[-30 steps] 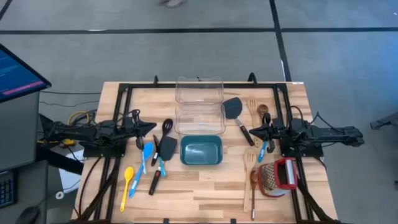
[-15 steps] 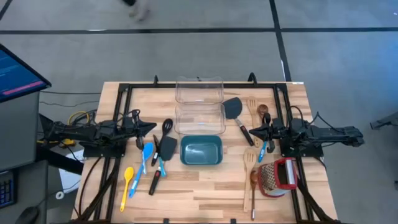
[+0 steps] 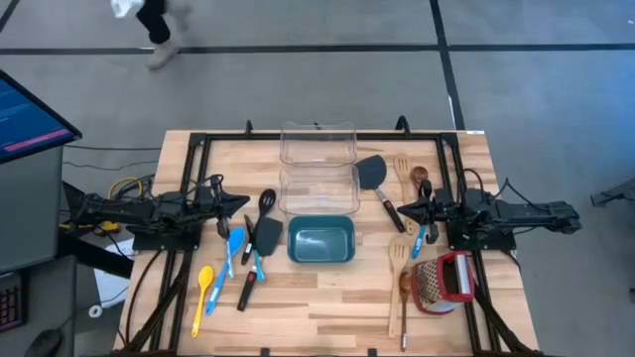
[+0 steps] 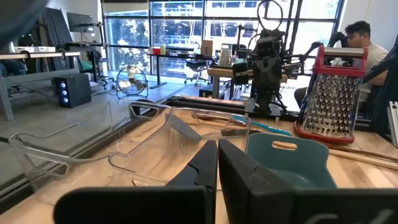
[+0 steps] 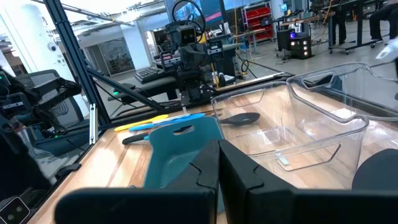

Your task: Pick & Place Kitchen Items

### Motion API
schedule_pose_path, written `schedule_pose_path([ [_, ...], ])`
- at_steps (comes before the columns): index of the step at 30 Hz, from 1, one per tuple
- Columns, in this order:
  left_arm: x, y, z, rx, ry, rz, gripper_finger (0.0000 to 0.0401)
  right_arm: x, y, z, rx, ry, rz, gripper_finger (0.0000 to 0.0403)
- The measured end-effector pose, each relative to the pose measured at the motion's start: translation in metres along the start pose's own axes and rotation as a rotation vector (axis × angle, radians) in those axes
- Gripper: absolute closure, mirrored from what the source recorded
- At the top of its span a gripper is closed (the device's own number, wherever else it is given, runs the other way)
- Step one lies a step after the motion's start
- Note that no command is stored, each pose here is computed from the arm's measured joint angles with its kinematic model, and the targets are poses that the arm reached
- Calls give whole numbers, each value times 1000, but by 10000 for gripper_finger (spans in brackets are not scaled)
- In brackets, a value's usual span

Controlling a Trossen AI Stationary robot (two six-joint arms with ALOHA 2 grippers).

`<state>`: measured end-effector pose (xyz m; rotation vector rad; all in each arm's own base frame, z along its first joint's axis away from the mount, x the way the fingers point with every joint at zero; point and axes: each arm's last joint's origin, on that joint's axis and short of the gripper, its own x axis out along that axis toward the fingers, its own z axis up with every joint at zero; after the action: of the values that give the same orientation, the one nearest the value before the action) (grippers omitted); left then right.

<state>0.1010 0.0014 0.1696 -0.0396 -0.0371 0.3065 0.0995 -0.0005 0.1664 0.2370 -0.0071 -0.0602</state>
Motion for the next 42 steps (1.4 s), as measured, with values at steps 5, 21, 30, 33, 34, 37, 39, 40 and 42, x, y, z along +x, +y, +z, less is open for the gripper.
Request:
schedule_pose_path([
  [5, 0, 0, 0, 0, 0, 0, 399, 0, 0, 0, 0, 0, 0, 403],
  [21, 0, 0, 0, 0, 0, 0, 399, 0, 0, 0, 0, 0, 0, 403],
  [30, 0, 0, 0, 0, 0, 5, 399, 0, 0, 0, 0, 0, 0, 403],
  [33, 0, 0, 0, -3, 0, 5, 399, 0, 0, 0, 0, 0, 0, 403],
  [34, 0, 0, 0, -4, 0, 6, 399, 0, 0, 0, 0, 0, 0, 403],
  [37, 0, 0, 0, -81, -5, 5, 399, 0, 0, 0, 0, 0, 0, 403],
  [39, 0, 0, 1, -170, -8, 5, 399, 0, 0, 0, 0, 0, 0, 403],
  [40, 0, 0, 1, -214, -9, 5, 399, 0, 0, 0, 0, 0, 0, 403],
  [42, 0, 0, 1, -300, -9, 5, 399, 0, 0, 0, 0, 0, 0, 403],
])
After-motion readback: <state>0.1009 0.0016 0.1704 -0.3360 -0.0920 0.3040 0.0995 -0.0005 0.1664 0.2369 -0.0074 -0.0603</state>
